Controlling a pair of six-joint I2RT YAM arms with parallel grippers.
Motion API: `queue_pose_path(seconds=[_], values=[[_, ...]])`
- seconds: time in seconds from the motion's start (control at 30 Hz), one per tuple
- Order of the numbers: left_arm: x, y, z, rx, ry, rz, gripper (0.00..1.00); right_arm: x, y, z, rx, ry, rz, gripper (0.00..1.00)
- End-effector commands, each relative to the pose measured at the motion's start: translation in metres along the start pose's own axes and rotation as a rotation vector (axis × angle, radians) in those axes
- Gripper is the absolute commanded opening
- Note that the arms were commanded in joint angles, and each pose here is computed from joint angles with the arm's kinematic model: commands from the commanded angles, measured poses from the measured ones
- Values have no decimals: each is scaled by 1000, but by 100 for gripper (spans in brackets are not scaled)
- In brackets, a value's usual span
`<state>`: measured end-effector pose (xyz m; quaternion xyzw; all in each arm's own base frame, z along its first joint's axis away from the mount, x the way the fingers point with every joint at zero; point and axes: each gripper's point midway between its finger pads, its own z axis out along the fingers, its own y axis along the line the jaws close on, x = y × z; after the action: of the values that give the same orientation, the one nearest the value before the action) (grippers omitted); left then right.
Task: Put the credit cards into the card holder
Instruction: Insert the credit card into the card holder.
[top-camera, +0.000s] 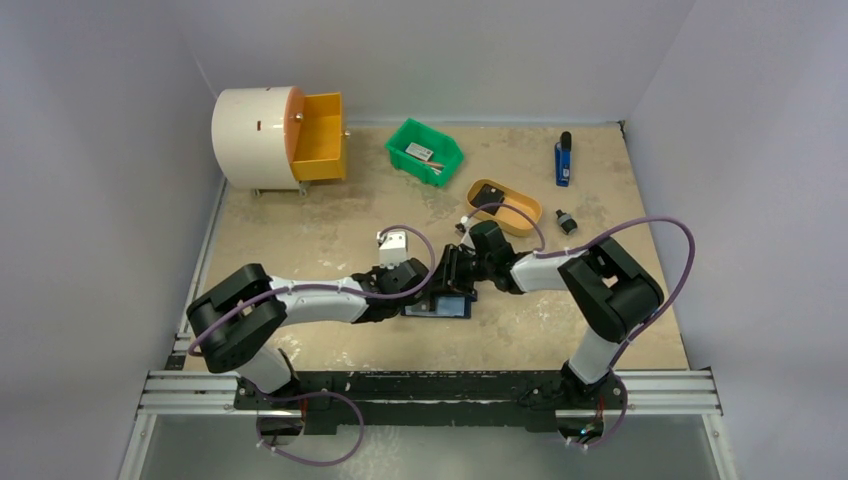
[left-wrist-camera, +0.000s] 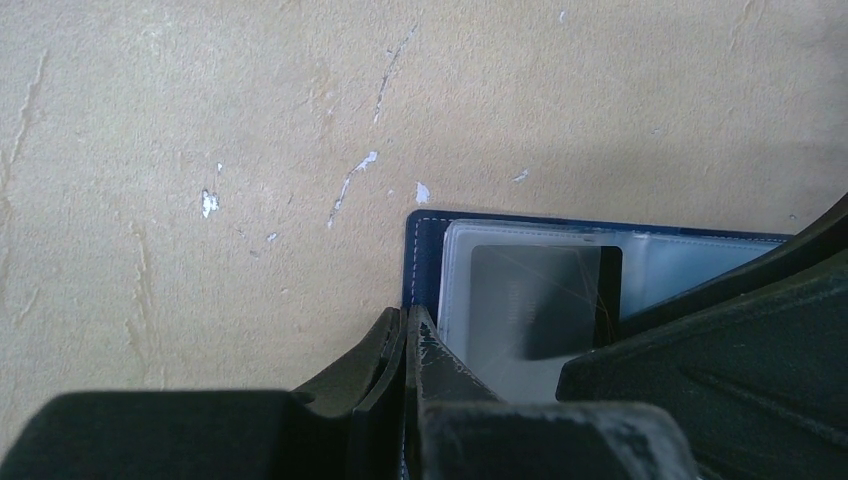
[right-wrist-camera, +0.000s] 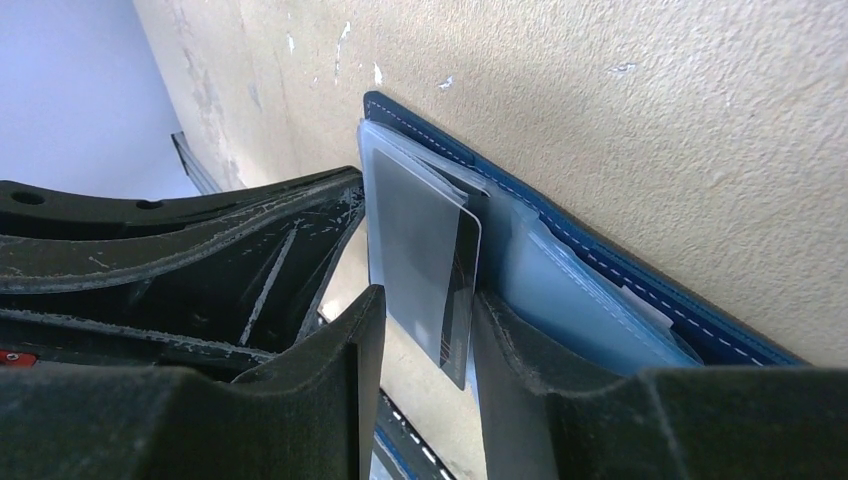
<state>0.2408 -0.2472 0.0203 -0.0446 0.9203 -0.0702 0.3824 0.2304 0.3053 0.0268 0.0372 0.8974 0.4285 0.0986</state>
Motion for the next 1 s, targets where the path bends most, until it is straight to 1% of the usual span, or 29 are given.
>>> queue_pose_path(seconds=[0.0, 0.27, 0.43, 0.57, 0.73, 0.9, 0.97], values=[[4, -16, -7, 86, 34, -57, 0, 2, 14, 4, -24, 24, -1, 39], [0, -22, -11, 131, 19, -84, 0, 1, 23, 7, -49, 27, -13, 39], [0, -25, -14, 157, 20, -96, 0, -1, 36, 7, -100, 28, -15, 40], [-8, -32, -18, 205, -8, -133, 0, -2, 45, 9, -126, 34, -13, 40], [-15, -22, -23, 179, -40, -148, 0, -12, 29, 2, 35, -30, -51, 42], [-21, -6, -26, 115, -69, -132, 0, -12, 21, -12, 114, -42, -90, 49], [-23, -1, -27, 93, -79, -123, 0, -10, 21, -18, 121, -41, -96, 53]])
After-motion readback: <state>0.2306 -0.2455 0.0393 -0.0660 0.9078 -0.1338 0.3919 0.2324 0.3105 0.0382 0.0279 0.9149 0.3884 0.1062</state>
